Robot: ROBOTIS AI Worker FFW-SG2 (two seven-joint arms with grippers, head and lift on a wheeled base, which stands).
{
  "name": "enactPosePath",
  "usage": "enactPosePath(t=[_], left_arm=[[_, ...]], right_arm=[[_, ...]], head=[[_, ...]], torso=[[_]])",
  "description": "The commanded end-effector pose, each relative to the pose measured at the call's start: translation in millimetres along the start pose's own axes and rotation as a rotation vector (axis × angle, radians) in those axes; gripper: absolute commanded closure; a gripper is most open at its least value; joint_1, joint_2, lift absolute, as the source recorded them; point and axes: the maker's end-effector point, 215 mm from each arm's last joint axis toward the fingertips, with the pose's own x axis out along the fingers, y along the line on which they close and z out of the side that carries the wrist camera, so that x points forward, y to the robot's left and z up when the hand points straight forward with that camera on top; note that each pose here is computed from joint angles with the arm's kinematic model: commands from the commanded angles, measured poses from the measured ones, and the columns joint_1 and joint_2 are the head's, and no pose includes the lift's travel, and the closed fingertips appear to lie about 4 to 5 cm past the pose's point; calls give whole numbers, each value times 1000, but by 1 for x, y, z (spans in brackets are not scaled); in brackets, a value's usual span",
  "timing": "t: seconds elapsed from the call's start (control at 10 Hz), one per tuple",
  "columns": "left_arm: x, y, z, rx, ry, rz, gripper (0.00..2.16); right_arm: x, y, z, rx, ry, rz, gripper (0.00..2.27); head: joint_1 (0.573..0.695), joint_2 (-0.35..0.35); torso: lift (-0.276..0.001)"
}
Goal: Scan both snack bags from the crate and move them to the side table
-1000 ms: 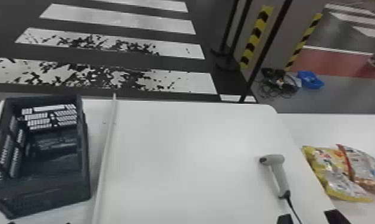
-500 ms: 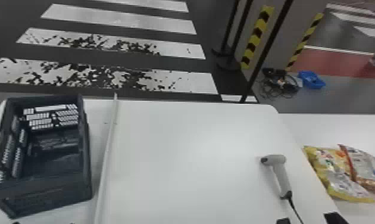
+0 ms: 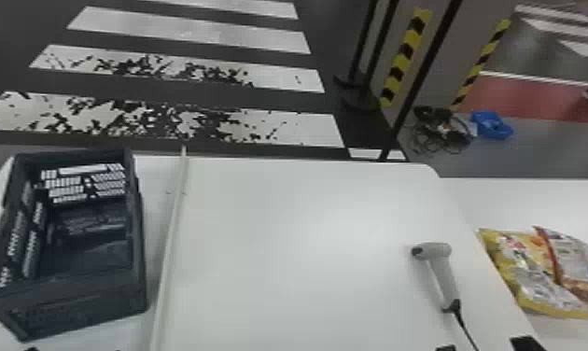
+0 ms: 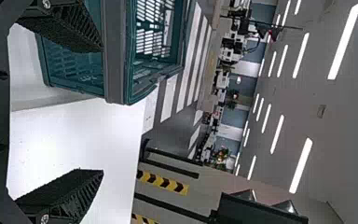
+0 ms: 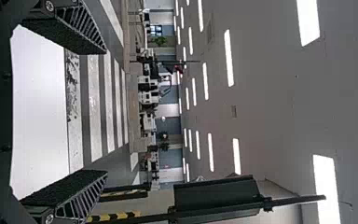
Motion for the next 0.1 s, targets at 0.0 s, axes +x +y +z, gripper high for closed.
enactPosePath(t=[0.0], left_arm=[[0,1,-1,-6,2,1,70]], right_arm=[[-2,1,-1,1,-2,2,76]], head=[[695,-222]], torso=[[-95]])
